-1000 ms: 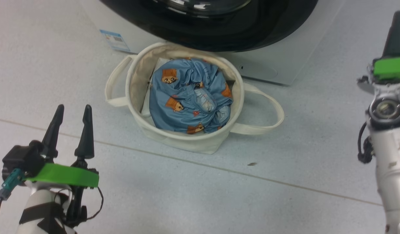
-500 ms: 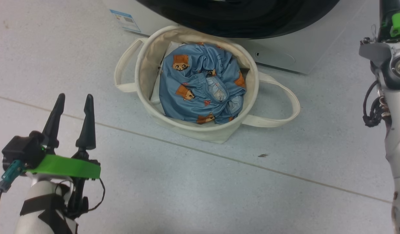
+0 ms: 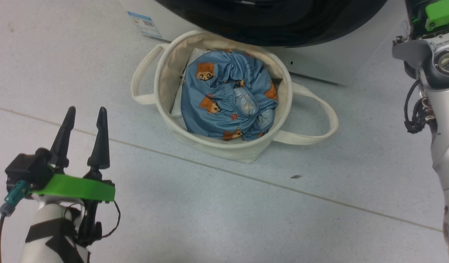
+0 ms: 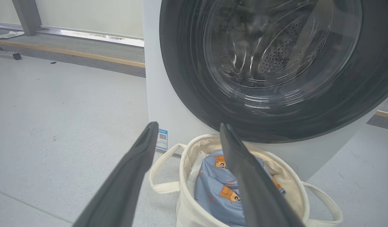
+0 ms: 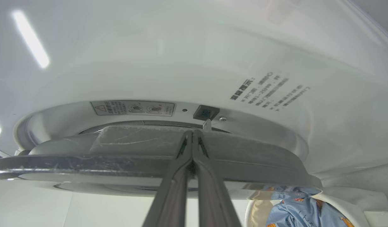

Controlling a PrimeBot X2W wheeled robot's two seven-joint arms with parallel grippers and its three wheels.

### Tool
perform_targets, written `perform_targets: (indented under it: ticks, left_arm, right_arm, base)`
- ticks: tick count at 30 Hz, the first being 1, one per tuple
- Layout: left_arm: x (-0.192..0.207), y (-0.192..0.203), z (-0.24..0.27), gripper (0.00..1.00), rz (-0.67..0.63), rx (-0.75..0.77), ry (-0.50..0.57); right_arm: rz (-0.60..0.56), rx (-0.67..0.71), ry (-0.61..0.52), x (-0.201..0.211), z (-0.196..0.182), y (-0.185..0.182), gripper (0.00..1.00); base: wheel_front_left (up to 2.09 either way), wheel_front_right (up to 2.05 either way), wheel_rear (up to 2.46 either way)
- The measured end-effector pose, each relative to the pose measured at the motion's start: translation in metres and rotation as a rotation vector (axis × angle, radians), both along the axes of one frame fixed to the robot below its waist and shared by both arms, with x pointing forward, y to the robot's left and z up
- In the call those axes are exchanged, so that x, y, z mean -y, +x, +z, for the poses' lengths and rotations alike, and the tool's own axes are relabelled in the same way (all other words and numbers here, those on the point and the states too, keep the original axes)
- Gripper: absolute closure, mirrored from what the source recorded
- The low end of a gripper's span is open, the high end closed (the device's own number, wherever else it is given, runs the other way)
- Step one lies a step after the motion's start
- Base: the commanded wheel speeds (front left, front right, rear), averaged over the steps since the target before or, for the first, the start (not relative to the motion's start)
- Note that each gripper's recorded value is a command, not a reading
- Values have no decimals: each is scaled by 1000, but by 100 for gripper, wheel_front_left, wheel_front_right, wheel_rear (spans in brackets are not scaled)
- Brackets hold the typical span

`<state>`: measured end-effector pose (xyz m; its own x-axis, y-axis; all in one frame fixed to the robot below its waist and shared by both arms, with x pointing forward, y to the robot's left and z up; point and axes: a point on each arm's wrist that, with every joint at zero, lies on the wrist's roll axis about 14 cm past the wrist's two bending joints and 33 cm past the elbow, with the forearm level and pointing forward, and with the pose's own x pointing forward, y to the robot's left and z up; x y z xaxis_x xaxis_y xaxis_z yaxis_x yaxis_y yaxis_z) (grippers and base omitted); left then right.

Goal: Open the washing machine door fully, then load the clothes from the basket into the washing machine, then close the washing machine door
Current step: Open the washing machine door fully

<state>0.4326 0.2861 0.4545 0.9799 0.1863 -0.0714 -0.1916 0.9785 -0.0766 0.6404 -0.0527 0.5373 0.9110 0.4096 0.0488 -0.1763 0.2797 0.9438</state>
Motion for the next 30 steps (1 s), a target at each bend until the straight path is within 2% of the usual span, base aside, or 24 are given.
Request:
perform_targets:
  ticks: [6,12,14,16,20,22,30]
  left_arm:
    - [4,3,9,0,-11,29,-9]
    - [12,2,18,0,-34,51,-15]
    - [14,-1,20,0,-40,54,-15]
    - [15,-2,21,0,-45,57,-17]
    - [14,-4,22,0,-42,58,-15]
    - [11,-7,22,0,-34,56,-12]
    - [-2,-17,18,0,4,38,-2]
  right_arm:
    - [132,-34,-41,-9,1,-22,100]
    - [310,-127,-7,-19,-13,-69,100]
    - [337,-161,6,-20,-22,-85,100]
    - [315,-154,34,-19,-19,-91,100]
    - [151,-52,49,5,6,-73,100]
    - [110,-17,48,7,13,-68,100]
    - [172,-14,2,-22,10,-57,100]
  base:
    - [0,0,0]
    - [0,0,0]
    - [0,0,0]
    - [0,0,0]
    - [0,0,0]
    - [0,0,0]
    - [0,0,0]
